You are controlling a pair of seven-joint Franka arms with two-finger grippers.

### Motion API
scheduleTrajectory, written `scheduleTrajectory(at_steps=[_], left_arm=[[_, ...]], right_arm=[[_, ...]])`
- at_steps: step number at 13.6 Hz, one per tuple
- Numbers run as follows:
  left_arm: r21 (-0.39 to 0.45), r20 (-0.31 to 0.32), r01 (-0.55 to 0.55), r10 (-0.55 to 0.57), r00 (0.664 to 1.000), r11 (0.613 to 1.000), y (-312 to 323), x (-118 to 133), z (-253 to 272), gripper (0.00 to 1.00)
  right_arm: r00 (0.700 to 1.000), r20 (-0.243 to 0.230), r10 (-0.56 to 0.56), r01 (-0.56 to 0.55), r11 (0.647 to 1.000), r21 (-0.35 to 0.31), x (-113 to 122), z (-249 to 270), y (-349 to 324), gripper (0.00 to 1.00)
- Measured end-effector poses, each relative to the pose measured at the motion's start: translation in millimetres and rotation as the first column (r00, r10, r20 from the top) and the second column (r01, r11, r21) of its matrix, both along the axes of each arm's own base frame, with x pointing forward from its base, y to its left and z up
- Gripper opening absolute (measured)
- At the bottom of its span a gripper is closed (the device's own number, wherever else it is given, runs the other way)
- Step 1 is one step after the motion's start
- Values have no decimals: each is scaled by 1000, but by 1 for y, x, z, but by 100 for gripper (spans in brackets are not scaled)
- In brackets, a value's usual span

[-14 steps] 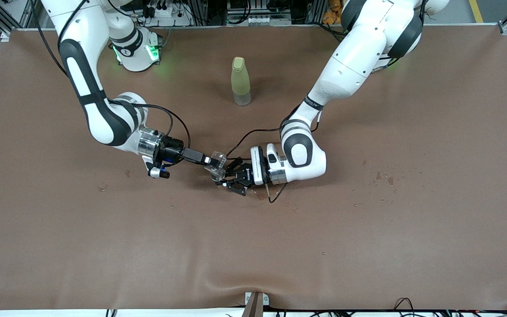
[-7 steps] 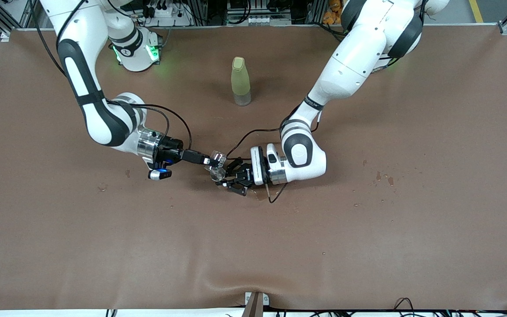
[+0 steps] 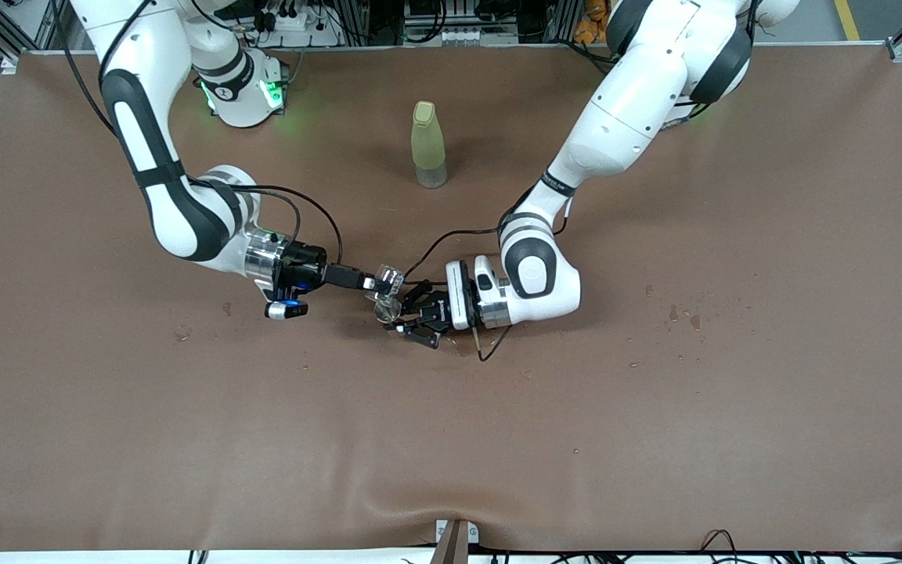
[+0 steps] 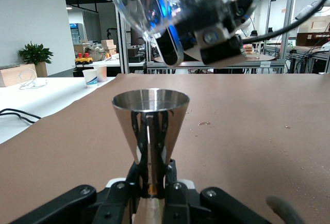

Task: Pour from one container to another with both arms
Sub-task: 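Carry the beaker and jigger apart back toward their spots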

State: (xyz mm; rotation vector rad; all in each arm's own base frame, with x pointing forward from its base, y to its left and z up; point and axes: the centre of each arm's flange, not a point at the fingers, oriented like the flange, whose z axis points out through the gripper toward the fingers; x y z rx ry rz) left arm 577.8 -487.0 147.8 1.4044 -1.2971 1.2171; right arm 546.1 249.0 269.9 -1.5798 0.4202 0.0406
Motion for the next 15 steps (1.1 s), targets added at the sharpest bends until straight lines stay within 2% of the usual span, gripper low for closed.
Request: scheduleTrajectory(at_steps=[2,4,5,7,9,10,12,15], left_arm=[[1,-1,-1,1,1000,1000,0,0,-1,21],[3,2,-3,3,1000,1000,2,2,-1,21],[3,6,-8,8,1000,1000,5,5,1,21],[9,20,-32,31,999,999,19,19,5,21],[40,43,-49,47,998,998,51,45,14,21],[63,41,-50,47,998,997,71,60,19,21],[89,35,-37,34,999,995,113,86,38,21],[40,19,9,-10,1000,999,167,106,48,21]], right_arm=[[993,95,64,-65,998,0,15,13,-25,50],[971,211,113,-99,992,-77,31,20,-72,50],[945,294,142,-109,986,-123,37,22,-103,50],[860,465,208,-122,971,-207,48,32,-173,50],[750,596,285,-113,944,-308,56,49,-243,50],[683,653,328,-103,928,-358,58,57,-271,50],[502,761,412,-79,897,-434,54,67,-319,50],[234,844,482,1,868,-496,40,33,-372,50]])
